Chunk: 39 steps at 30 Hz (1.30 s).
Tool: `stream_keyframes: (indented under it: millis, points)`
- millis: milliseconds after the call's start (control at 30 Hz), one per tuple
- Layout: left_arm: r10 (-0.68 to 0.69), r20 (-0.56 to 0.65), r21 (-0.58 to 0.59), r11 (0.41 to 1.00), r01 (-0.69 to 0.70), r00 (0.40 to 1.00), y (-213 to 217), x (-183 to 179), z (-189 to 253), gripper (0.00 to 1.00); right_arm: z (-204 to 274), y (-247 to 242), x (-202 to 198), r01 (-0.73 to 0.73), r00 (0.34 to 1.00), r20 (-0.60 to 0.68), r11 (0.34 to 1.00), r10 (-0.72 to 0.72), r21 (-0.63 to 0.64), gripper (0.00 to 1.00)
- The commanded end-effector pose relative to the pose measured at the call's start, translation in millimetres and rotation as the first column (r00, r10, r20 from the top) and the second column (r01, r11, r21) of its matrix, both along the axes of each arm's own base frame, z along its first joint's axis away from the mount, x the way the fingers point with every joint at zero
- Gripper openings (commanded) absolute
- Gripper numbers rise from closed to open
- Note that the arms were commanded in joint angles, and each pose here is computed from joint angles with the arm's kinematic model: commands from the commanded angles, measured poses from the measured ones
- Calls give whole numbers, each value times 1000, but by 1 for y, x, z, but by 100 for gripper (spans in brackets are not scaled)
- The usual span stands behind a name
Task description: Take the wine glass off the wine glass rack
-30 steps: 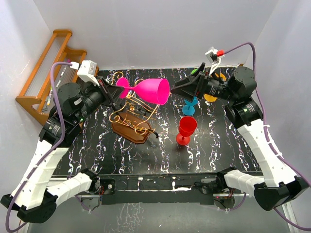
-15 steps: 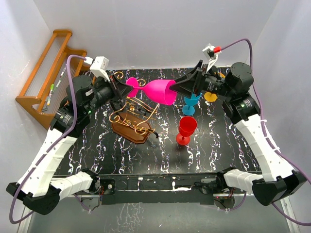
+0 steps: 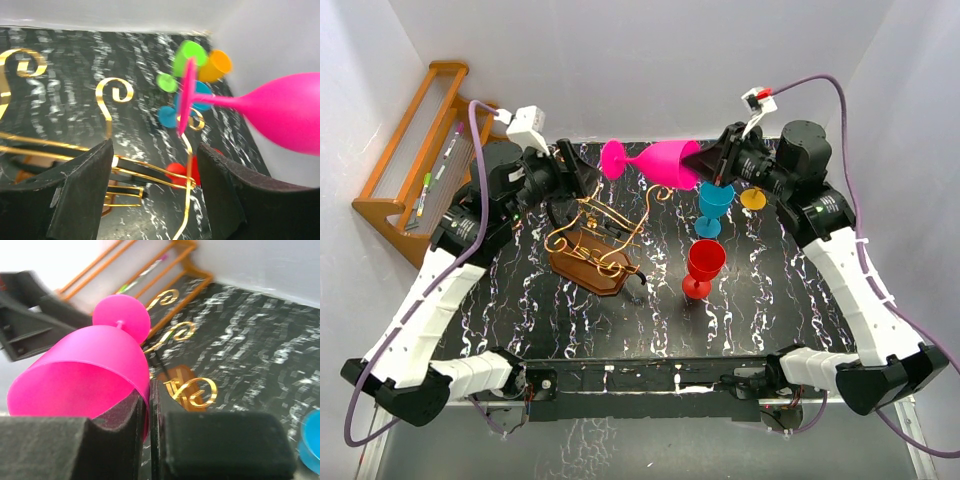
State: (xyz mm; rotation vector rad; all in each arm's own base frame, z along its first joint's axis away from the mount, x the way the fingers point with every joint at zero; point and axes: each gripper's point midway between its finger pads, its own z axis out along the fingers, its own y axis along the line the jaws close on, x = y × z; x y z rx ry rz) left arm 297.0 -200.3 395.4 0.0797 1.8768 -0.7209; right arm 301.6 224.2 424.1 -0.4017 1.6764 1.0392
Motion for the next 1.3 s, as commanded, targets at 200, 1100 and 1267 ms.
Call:
stream_keyframes:
  millis: [200, 1100, 1267]
  points:
    - [379, 85, -11, 925, -379, 922, 85, -12, 29, 65, -10, -142, 85, 687, 706, -15, 691, -708, -225, 8]
    - [295, 63, 241, 923, -302, 953, 69, 17, -15, 65, -197, -241, 58, 536, 454, -384, 591, -804, -603, 8]
    - [302, 74, 223, 924, -311, 950, 76, 7, -20, 65, -222, -245, 64, 514, 431, -396, 581, -811, -631, 8]
